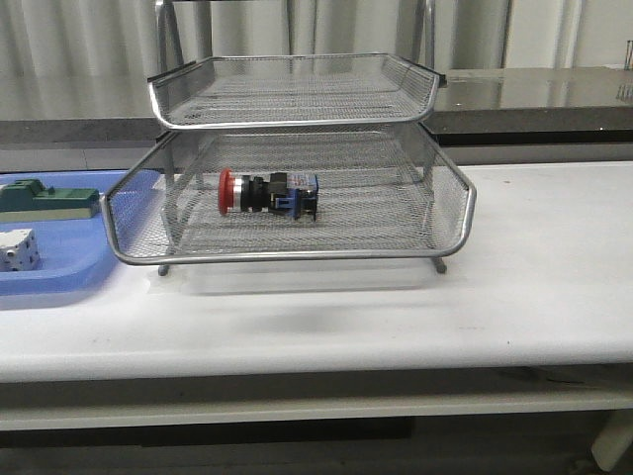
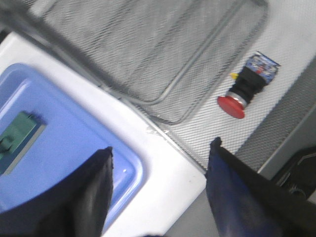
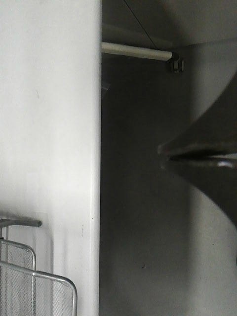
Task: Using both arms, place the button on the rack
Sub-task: 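Withdraw the left gripper away from the mesh tray, then bring the right gripper to the pulled-out tier's front edge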
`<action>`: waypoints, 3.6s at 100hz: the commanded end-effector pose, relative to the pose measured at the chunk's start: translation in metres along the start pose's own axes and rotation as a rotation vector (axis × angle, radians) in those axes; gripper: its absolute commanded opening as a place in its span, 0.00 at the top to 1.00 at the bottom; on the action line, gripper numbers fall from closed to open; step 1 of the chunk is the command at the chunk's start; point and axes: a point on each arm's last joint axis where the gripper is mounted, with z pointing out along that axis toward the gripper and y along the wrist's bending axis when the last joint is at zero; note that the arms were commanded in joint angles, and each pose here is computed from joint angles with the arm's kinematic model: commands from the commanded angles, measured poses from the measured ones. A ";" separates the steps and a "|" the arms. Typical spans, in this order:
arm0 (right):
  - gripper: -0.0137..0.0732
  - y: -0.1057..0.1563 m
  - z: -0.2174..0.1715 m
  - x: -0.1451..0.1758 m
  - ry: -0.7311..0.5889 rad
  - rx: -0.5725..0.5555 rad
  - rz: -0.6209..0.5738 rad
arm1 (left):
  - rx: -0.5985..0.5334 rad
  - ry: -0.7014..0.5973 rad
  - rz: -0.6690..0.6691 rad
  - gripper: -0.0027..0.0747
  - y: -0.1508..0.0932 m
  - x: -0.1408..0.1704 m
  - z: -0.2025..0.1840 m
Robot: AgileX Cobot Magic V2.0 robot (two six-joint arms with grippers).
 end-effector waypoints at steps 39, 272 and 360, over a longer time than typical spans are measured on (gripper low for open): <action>0.98 0.000 -0.007 -0.012 -0.084 0.006 -0.002 | -0.267 -0.246 -0.313 0.47 0.001 0.086 -0.099; 0.97 0.013 -0.002 -0.026 -0.163 -0.148 0.094 | -0.214 -0.195 -0.551 0.99 -0.099 0.232 -0.057; 0.96 0.091 0.172 -0.057 0.260 -0.463 0.231 | -0.214 -0.195 -0.551 0.99 -0.099 0.232 -0.057</action>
